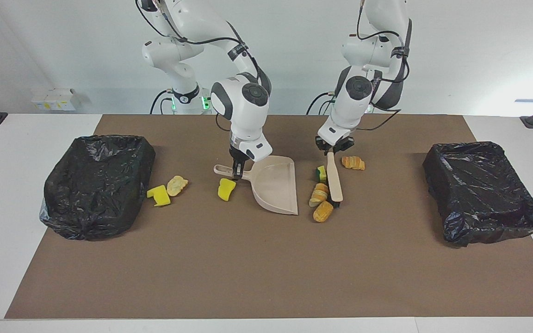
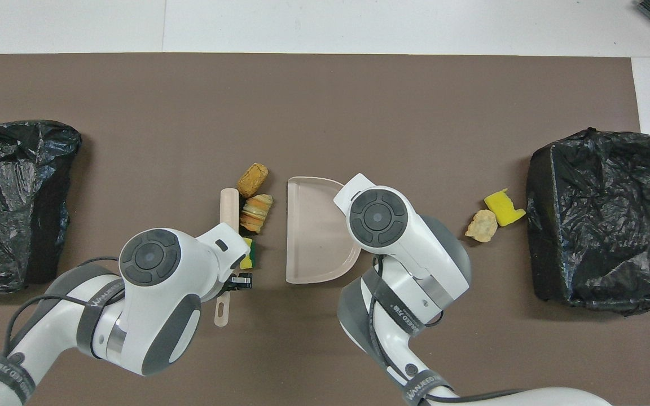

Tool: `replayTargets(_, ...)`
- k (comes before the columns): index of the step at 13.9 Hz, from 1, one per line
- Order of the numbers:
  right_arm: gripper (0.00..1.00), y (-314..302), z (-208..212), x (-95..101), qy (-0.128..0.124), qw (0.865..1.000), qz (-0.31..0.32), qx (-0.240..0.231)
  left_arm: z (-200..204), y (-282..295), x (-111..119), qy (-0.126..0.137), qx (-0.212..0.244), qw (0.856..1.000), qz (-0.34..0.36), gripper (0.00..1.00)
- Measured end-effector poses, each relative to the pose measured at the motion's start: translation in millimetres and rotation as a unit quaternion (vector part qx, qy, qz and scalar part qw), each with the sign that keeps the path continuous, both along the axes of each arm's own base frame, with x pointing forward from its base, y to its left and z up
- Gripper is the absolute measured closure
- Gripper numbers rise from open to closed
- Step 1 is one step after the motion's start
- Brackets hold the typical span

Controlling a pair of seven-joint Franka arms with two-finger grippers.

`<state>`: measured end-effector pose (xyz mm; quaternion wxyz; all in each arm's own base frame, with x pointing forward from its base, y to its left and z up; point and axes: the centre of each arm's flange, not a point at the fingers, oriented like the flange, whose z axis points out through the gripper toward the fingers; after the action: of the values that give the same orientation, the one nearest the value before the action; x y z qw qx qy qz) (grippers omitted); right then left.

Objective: Sweep and dump trash in bin
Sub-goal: 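Sweep scraps into the dustpan with the brush in the left gripper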

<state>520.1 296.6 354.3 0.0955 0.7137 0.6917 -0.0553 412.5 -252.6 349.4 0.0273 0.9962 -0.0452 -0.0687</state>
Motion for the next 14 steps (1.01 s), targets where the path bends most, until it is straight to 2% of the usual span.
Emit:
replayTargets(7, 0.69, 9.1, -8.5, -2.2, -0.004, 1.000, -0.001, 0.002, 0.2, -77.1, -38.2, -0.011, -0.034, 0.999, -0.012, 0.74)
replayTargets(9, 0.69, 13.1, -8.5, -4.1, -0.005, 1.000, 0.000, 0.003, 8.7, -85.2, -37.9, -0.011, -0.041, 0.999, -0.015, 0.74)
replayTargets(14, 0.69, 14.0, -8.9, -4.6, -0.006, 1.000, -0.001, 0.004, 42.2, -59.0, -19.6, 0.050, -0.014, 0.999, 0.005, 0.74)
